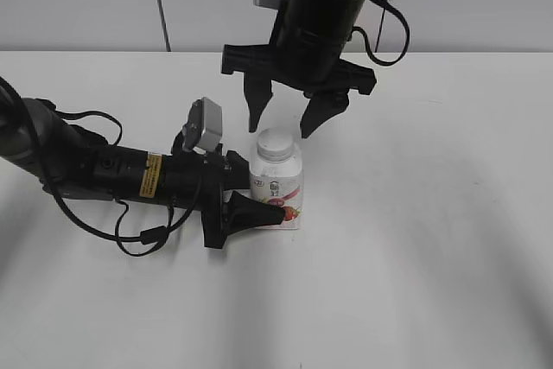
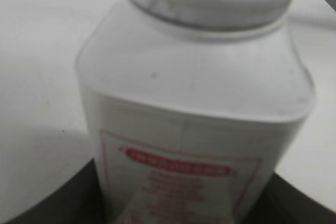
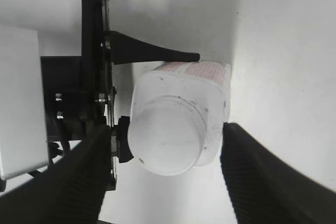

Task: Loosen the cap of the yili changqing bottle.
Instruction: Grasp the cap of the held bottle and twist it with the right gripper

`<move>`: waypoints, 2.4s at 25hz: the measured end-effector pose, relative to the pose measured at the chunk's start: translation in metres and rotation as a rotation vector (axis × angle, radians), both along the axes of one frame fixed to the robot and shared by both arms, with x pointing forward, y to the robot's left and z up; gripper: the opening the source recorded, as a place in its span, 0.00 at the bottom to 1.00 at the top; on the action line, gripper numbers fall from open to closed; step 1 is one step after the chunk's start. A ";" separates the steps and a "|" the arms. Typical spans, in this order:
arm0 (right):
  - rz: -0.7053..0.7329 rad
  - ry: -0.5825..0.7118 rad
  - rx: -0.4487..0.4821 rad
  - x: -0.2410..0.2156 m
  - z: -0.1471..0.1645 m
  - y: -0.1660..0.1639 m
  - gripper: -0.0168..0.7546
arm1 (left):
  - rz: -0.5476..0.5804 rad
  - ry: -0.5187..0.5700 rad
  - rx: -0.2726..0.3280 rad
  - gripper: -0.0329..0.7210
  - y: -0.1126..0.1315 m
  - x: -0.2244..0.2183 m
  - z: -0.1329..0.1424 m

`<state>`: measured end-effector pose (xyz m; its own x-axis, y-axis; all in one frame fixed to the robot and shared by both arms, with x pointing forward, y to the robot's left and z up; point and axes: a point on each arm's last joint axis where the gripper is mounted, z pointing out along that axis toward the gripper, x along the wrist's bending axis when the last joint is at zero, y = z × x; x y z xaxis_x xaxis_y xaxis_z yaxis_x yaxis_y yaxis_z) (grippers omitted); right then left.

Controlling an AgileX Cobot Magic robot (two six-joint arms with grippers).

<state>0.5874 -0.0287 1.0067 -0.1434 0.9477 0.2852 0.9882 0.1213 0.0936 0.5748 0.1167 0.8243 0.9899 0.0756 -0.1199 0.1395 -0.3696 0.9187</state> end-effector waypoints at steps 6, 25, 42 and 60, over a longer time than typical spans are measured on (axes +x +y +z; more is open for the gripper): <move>-0.011 0.054 0.008 0.002 -0.016 0.005 0.69 | 0.000 0.000 0.000 0.59 0.000 0.000 0.000; 0.026 0.086 -0.025 0.001 -0.020 0.004 0.55 | -0.003 -0.004 0.003 0.59 0.000 0.000 0.000; 0.361 -0.012 -0.039 0.004 -0.016 0.005 0.54 | -0.003 -0.001 -0.001 0.58 0.000 0.000 0.000; 1.067 -0.227 -0.040 0.004 -0.015 0.005 0.53 | -0.022 -0.004 0.007 0.56 0.000 -0.002 0.000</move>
